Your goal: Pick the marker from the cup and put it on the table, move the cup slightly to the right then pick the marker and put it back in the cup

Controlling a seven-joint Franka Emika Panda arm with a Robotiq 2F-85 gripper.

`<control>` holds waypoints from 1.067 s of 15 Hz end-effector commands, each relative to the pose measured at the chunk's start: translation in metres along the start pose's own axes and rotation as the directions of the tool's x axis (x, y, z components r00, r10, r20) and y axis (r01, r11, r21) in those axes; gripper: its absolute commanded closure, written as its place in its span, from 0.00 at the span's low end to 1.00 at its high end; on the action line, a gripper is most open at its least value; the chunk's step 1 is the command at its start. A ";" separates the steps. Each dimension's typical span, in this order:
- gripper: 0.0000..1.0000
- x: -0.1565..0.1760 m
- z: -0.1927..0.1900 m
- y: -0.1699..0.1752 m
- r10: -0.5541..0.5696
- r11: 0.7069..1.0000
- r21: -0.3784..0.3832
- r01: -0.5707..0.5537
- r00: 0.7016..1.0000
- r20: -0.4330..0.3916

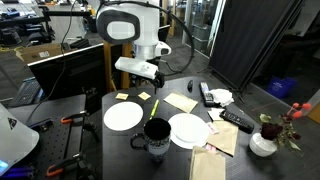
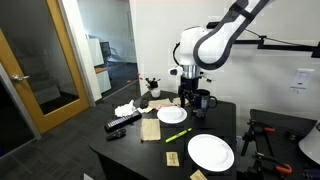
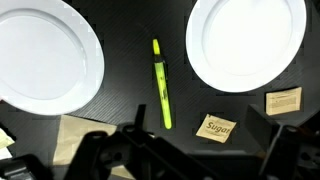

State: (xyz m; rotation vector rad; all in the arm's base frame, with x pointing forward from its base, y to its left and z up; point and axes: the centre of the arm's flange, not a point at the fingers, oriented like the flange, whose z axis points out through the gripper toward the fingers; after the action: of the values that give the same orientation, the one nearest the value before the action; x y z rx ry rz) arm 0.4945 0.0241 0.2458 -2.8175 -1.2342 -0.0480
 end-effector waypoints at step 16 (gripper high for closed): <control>0.00 0.031 0.095 0.025 -0.054 0.996 -0.077 0.054 0.999 0.005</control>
State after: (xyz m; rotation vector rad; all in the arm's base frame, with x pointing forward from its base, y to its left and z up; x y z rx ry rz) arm 0.5208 0.0328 0.1608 -2.8461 -1.3465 -0.0807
